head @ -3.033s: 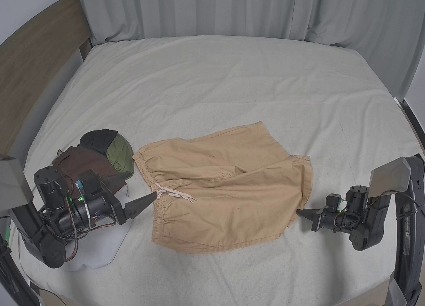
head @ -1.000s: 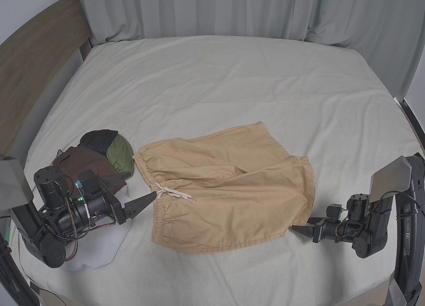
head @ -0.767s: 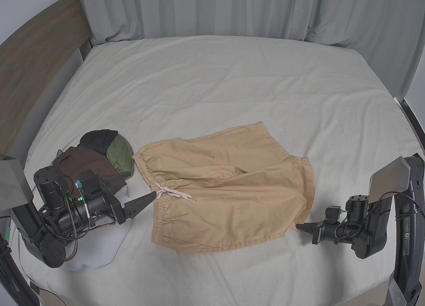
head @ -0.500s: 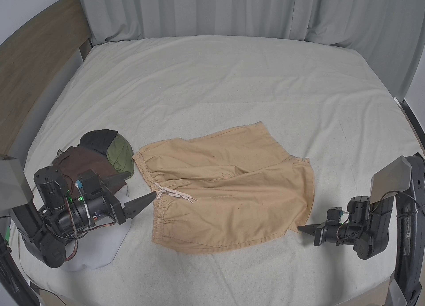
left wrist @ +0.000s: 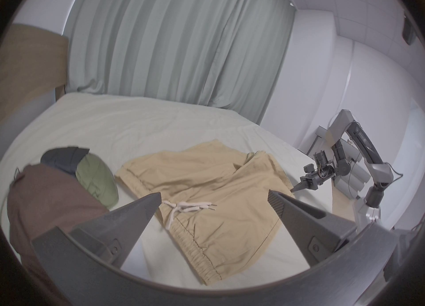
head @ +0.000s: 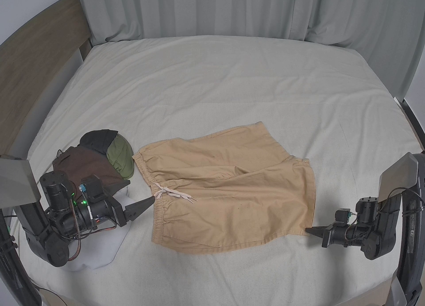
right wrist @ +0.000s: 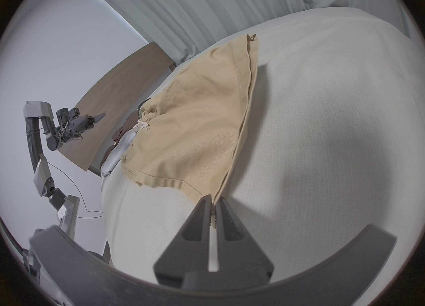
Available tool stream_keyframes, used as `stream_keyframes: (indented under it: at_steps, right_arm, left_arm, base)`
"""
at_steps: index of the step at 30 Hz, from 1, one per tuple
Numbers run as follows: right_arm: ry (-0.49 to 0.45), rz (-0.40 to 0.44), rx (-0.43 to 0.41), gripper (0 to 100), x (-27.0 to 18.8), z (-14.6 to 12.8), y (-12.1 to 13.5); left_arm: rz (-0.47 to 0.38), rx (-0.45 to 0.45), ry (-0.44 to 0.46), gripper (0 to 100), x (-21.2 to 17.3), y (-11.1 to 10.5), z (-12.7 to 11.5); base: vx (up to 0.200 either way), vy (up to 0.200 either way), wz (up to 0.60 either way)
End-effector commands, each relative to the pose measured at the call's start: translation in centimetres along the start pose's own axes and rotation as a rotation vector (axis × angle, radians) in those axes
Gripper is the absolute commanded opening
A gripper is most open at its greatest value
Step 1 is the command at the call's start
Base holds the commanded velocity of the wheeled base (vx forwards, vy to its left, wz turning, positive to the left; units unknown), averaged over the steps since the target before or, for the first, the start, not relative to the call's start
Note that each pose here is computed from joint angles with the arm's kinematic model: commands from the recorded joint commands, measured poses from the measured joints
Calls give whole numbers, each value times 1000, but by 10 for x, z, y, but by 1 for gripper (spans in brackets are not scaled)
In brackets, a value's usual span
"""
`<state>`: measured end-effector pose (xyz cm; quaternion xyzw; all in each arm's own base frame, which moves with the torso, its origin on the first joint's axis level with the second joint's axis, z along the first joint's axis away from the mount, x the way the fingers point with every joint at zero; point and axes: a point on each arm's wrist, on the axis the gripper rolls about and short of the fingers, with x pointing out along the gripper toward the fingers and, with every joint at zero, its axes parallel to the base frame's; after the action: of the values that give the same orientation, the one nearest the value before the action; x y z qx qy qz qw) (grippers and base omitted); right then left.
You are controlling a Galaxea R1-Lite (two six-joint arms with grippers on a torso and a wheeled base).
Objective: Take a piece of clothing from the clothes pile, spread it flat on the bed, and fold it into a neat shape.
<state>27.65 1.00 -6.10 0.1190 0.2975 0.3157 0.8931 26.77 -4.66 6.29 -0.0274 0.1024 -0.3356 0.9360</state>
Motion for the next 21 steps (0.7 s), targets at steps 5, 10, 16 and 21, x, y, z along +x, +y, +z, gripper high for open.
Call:
stream_keyframes:
  at_steps: [5,10,16,21]
  right_arm:
    - [0,4,3,0,-2,0,0]
    - [2,5,2,0,-2,-1,1]
    - [6,3,8,0,-1,-2,0]
    - [11,8,6,0,0,-3,1]
  left_arm:
    - [23,-179,99,100,11,10,-32]
    - [26,-215,141,100,14,12,-45]
    - [31,-247,188,100,17,15,-60]
    - [33,-265,218,100,18,16,-70]
  base:
    - [0,0,0]
    - [0,0,0]
    - [0,0,0]
    - [0,0,0]
